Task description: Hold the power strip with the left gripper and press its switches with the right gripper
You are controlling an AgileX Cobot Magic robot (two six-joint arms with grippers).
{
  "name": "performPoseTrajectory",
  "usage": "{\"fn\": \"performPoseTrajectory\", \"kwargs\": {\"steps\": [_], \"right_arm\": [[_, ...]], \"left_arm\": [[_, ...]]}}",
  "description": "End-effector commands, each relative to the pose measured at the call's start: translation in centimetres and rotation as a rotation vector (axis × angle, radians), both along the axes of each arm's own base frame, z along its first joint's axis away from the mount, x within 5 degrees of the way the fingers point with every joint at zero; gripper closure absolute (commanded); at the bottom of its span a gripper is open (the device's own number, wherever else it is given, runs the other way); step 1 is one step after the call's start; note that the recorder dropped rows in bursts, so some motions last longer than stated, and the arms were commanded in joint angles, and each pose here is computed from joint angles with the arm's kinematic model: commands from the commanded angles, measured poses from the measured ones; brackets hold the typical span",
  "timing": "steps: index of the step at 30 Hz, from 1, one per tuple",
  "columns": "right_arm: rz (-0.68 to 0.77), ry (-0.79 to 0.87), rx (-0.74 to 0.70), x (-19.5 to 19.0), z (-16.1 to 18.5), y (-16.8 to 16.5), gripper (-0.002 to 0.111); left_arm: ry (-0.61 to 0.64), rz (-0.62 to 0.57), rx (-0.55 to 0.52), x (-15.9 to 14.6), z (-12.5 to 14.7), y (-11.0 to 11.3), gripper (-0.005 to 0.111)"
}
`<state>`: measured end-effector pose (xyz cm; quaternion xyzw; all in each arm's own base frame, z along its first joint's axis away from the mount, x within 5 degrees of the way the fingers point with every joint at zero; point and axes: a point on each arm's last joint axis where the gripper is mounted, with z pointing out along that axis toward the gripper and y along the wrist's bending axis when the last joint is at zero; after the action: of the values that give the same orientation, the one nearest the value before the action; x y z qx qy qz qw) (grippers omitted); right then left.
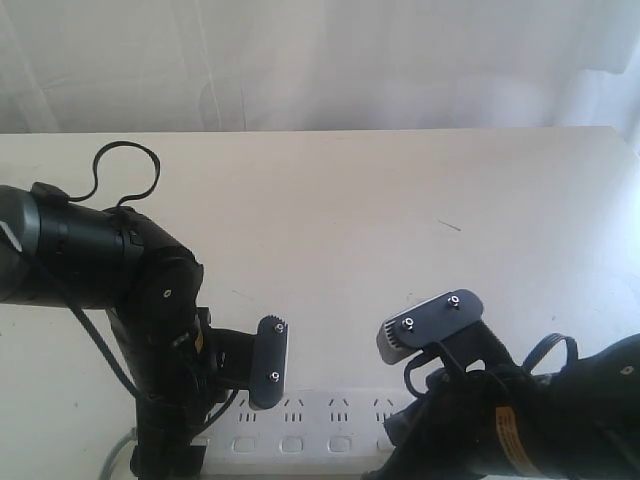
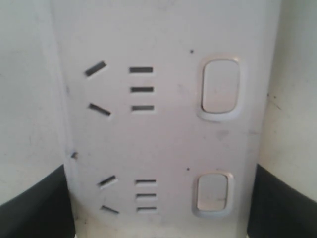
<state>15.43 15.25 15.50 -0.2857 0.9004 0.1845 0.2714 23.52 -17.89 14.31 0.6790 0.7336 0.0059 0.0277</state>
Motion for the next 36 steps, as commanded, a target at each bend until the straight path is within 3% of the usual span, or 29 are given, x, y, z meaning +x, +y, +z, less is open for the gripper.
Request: {"fn": "performPoseTrajectory", "kwargs": {"steps": [1,26,36], "right_arm": [[0.009,0.003,0.003,0.1,0.0,0.0,0.108],[0.004,-0.005,-0.002,0.2,0.0,-0.1,0.108],[-0.014,0.073,-0.110,0.7,-2.9,0.0,0.108]], "left_arm": [[-0.011,-0.011,0.018,0.1,-1.5,0.2,0.107],[-0.010,-0.008,0.017,0.1,-1.5,0.2,0.107],[-0.010,-0.008,0.017,0.1,-1.5,0.2,0.107]]}}
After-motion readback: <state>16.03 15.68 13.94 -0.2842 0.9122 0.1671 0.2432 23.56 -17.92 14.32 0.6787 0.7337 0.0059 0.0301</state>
